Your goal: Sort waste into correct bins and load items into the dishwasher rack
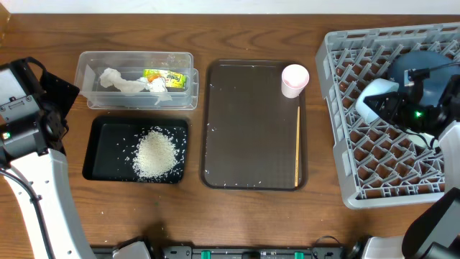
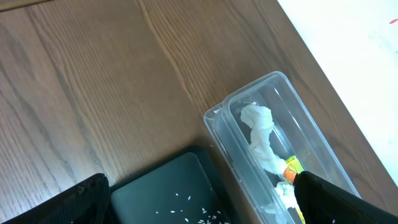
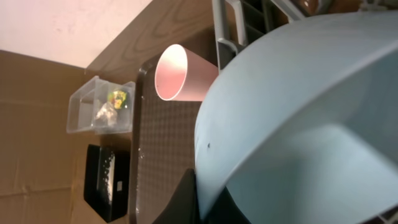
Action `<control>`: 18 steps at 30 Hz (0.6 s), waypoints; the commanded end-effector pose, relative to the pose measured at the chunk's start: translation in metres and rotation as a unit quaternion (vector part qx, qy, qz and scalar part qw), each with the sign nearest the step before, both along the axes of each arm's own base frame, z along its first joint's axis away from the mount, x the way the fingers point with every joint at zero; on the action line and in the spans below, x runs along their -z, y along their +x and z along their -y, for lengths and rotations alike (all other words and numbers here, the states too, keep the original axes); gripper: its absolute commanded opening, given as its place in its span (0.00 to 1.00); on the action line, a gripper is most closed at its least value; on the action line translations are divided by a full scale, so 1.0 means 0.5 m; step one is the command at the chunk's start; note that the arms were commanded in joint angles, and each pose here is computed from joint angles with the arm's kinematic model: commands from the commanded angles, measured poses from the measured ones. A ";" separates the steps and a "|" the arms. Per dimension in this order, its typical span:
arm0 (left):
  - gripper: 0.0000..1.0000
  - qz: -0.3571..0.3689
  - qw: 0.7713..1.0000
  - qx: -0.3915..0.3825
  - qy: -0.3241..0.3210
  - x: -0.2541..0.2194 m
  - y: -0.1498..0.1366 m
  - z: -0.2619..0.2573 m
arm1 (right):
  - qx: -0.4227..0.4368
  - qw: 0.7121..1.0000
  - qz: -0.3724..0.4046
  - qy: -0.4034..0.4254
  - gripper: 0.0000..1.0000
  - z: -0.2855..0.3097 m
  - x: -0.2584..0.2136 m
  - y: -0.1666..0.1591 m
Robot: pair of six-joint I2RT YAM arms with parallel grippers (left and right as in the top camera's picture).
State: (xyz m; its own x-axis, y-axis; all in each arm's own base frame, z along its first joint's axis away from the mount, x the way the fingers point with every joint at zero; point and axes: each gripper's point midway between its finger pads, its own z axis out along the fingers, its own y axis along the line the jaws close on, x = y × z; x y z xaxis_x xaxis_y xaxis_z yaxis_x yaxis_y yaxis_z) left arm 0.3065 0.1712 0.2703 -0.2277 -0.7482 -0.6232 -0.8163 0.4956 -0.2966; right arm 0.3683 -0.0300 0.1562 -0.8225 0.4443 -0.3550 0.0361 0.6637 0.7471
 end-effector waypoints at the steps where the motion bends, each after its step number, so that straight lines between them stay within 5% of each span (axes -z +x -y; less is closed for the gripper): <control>1: 0.96 0.001 1.000 -0.007 0.002 -0.005 -0.001 -0.006 | 0.053 0.994 -0.084 -0.035 0.07 0.053 0.078 -0.034; 18: 0.96 0.001 1.000 -0.007 0.002 -0.005 -0.001 -0.006 | 0.120 0.978 -0.142 -0.095 0.36 0.123 0.011 -0.102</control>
